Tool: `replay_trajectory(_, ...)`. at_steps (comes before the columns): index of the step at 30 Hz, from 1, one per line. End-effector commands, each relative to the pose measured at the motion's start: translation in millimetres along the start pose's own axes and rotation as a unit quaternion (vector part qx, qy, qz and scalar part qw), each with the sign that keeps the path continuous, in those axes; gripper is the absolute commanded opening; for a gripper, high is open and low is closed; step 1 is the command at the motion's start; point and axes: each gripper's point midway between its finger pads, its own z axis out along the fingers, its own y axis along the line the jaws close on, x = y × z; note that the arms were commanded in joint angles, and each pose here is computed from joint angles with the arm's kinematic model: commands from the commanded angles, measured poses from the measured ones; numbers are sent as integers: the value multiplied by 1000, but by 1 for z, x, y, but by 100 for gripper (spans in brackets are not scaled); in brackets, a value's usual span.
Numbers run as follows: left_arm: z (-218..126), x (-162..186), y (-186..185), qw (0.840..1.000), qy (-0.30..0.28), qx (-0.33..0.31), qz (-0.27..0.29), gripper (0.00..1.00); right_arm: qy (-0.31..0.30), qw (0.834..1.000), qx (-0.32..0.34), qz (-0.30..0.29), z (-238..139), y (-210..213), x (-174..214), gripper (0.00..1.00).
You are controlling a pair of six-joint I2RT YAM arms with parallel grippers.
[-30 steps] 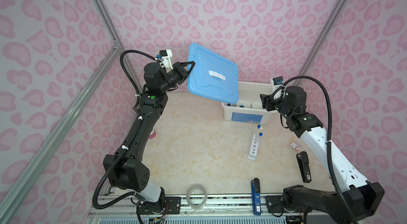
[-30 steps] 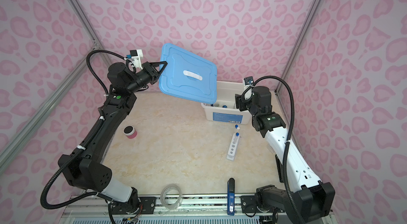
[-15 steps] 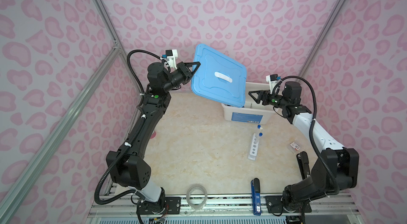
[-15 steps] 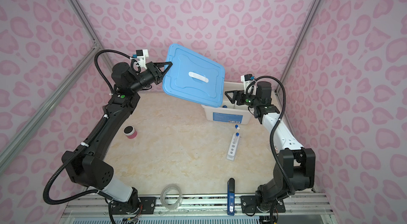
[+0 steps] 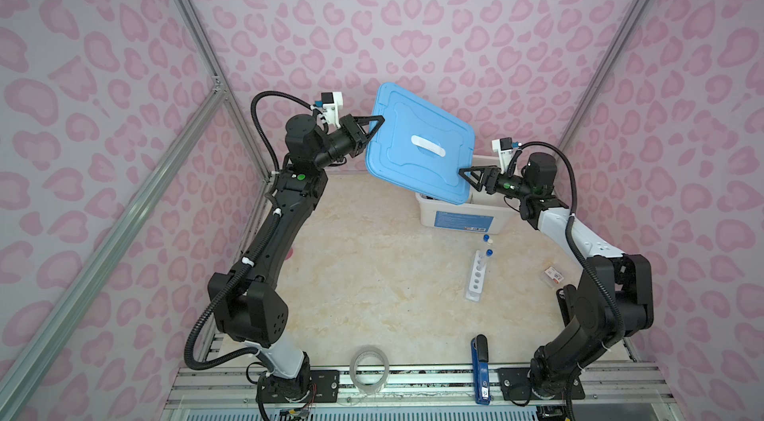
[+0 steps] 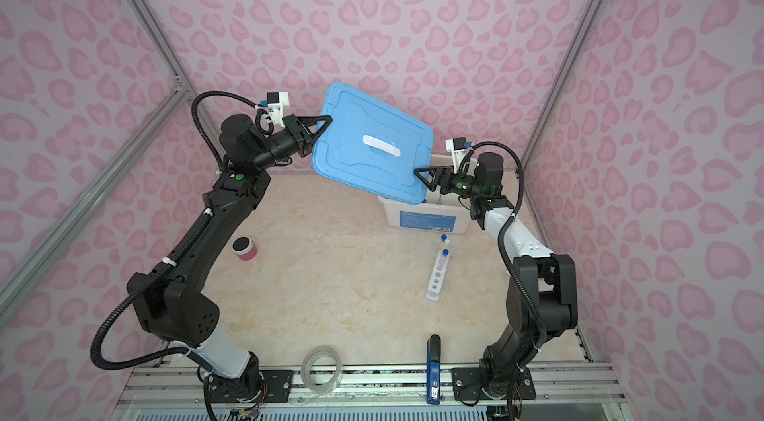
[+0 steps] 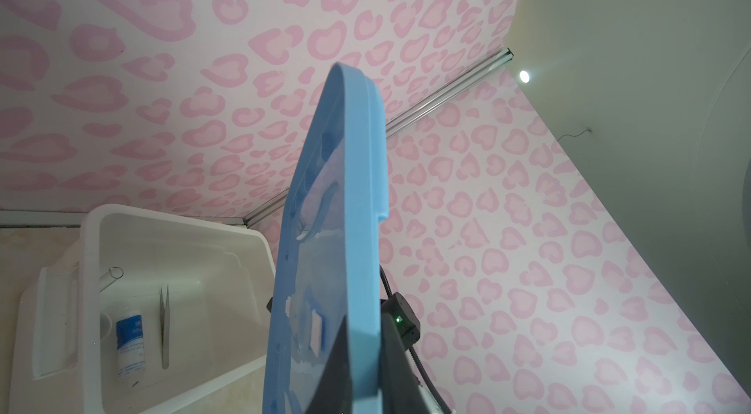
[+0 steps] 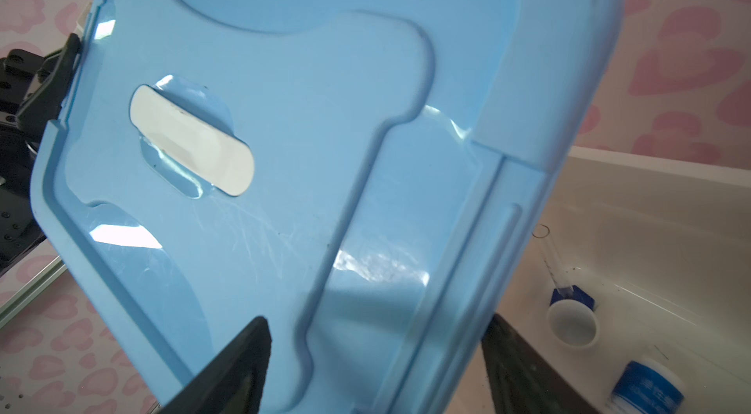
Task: Organize the chemistry lab equipment
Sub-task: 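Swing the blue lid flat above the white bin with both grippers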
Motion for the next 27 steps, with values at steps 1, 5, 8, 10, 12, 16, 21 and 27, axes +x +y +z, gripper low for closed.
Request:
replay_trajectory(1,5,-4,-14,999,-1,31,22,3,-9,999,-29,-14,2,9,-3,80)
replay_trajectory(5,10,-5,-15,999,6,37,24,3,-9,999,-34,-7,3,8,-1,78)
replay_trajectory(8,13,-5,-12,999,9,36,20,3,-12,999,-37,-5,4,8,-2,76)
replay_trajectory(10,14,-4,-12,999,12,39,18,4,-12,999,-34,-2,4,5,-2,76)
replay_trajectory(12,14,-4,-14,999,13,41,20,3,-11,999,-33,1,5,1,0,76)
replay_trajectory(16,12,-4,-21,998,15,45,28,4,-11,1000,-30,1,6,-5,1,77)
replay_trajectory(21,14,-4,-18,999,17,44,25,4,-7,1000,-24,-4,6,-13,1,78)
replay_trajectory(27,16,-1,-13,999,21,43,22,4,-5,999,-36,-8,5,-11,4,78)
